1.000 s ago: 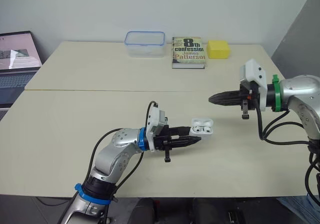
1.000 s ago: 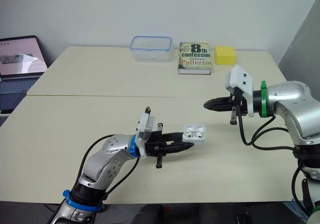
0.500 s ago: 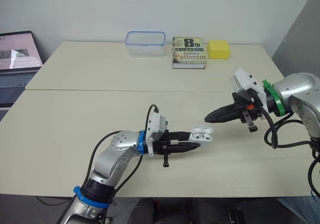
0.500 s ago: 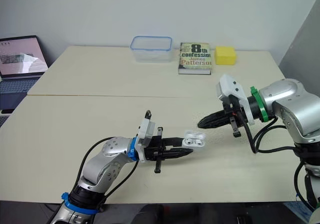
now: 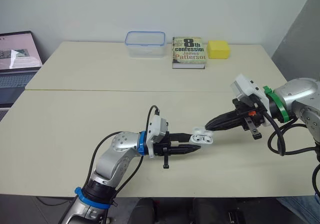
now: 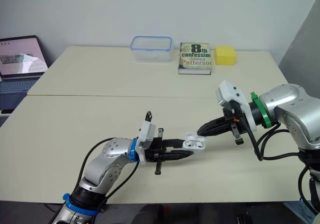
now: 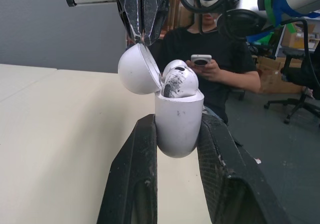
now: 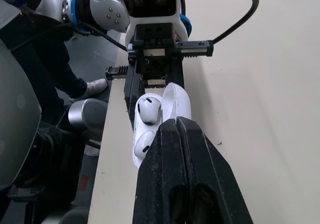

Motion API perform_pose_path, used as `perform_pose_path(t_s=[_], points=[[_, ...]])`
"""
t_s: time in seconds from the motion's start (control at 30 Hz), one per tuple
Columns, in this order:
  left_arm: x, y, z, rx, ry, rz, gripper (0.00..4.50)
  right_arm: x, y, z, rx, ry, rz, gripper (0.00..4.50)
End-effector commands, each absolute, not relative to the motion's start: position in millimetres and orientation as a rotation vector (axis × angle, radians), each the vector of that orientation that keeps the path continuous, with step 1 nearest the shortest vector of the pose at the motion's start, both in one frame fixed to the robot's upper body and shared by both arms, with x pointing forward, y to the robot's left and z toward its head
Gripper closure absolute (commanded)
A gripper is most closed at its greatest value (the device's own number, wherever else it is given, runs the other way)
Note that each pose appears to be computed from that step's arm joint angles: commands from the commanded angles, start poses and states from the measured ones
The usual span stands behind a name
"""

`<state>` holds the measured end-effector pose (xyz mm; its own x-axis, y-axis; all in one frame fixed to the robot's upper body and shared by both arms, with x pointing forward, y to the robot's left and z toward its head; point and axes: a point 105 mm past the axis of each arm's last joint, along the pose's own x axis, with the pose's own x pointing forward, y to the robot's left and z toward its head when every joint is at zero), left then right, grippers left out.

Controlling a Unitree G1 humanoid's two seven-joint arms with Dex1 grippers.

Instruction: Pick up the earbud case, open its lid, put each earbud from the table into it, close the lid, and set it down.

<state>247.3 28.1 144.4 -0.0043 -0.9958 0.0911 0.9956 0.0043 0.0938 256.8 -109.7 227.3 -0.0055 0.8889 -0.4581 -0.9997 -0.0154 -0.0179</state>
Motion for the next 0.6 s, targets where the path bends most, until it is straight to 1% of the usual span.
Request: perform_pose_path(t_s=[0.03,0.1,0.2,0.33,0.6], points=[[246,27,154,0.011,-0.205,-1.569,3.76,260,-104,253,-0.325,0.267,1.535,4.5],[246,26,154,0.011,-0.205,-1.568,3.76,268,-103,256,-0.317,0.242,1.494,4.5],[246,26,154,0.01,-0.206,-1.566,3.76,277,-107,242,-0.437,0.26,1.442,4.5],[246,26,154,0.011,-0.213,-1.563,3.76,272,-111,228,-0.512,0.301,1.477,4.5],[246,26,154,0.011,-0.212,-1.557,3.76,257,-106,230,-0.477,0.31,1.556,4.5]])
